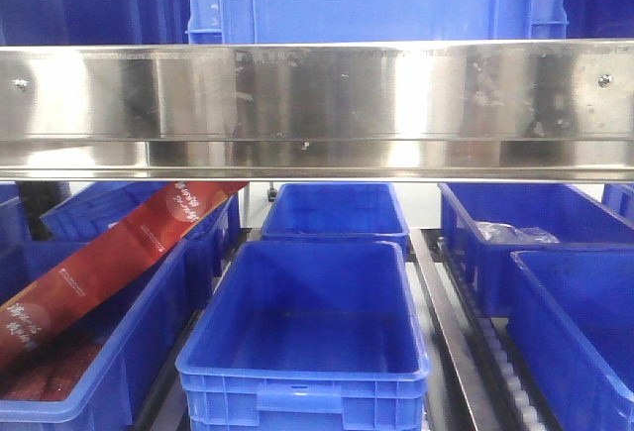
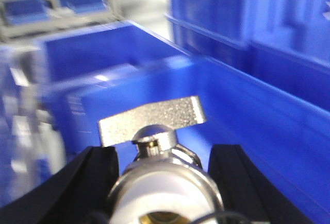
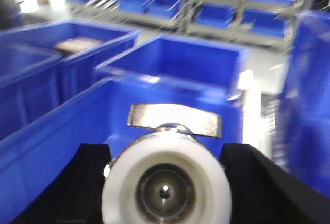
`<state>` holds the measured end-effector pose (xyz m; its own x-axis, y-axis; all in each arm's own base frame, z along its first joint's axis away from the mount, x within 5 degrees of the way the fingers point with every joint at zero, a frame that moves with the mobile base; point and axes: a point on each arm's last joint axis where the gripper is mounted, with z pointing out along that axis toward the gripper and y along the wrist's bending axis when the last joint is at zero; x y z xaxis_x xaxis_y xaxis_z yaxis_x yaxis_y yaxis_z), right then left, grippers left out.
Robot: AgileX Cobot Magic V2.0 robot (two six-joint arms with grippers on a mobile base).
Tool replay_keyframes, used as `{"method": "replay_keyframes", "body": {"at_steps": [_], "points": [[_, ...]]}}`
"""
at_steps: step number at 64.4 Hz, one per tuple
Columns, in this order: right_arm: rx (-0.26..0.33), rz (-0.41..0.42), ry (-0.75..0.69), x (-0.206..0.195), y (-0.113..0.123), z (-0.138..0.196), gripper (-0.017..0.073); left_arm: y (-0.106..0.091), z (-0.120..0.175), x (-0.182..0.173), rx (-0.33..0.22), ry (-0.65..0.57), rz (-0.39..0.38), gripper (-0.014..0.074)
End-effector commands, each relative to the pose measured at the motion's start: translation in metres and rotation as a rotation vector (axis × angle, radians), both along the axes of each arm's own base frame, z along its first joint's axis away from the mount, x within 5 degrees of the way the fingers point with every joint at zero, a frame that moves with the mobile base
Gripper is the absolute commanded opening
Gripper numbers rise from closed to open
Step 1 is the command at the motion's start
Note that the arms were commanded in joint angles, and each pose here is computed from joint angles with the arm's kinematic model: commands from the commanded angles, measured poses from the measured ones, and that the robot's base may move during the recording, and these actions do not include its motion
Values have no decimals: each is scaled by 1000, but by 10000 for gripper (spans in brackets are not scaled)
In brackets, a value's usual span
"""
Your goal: Place valve from conveyor to right shelf box
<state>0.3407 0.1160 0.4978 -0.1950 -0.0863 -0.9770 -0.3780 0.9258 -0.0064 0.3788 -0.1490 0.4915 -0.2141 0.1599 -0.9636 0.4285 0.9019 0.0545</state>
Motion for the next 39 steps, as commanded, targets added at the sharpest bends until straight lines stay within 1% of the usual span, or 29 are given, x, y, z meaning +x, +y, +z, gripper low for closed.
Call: {"method": "replay_keyframes", "body": {"at_steps": [1, 7, 17, 23, 26, 30, 32, 38, 39], "points": [[15, 6, -35, 15, 9, -5, -162, -16, -3, 8, -28, -42, -27, -111], [-4, 7, 20, 30, 15, -23, -162, -29, -23, 22, -15, -8, -41, -111], [-23, 8, 77, 47, 20, -46, -162, -38, -51, 43, 0, 33, -38, -109], [-29, 8, 95, 53, 22, -53, -161, -41, -62, 50, 8, 53, -38, -51], [-34, 9, 109, 55, 23, -57, -145, -42, -68, 53, 13, 64, -38, 15], [-41, 11, 129, 57, 24, -61, -81, -43, -73, 57, 17, 74, -38, 118], [-45, 12, 138, 57, 24, -63, -31, -44, -75, 58, 18, 78, -38, 190], [-54, 14, 165, 60, 25, -69, 176, -45, -81, 61, 23, 88, -38, 368], [-55, 15, 168, 60, 25, -69, 209, -45, -82, 61, 23, 90, -38, 380]]}}
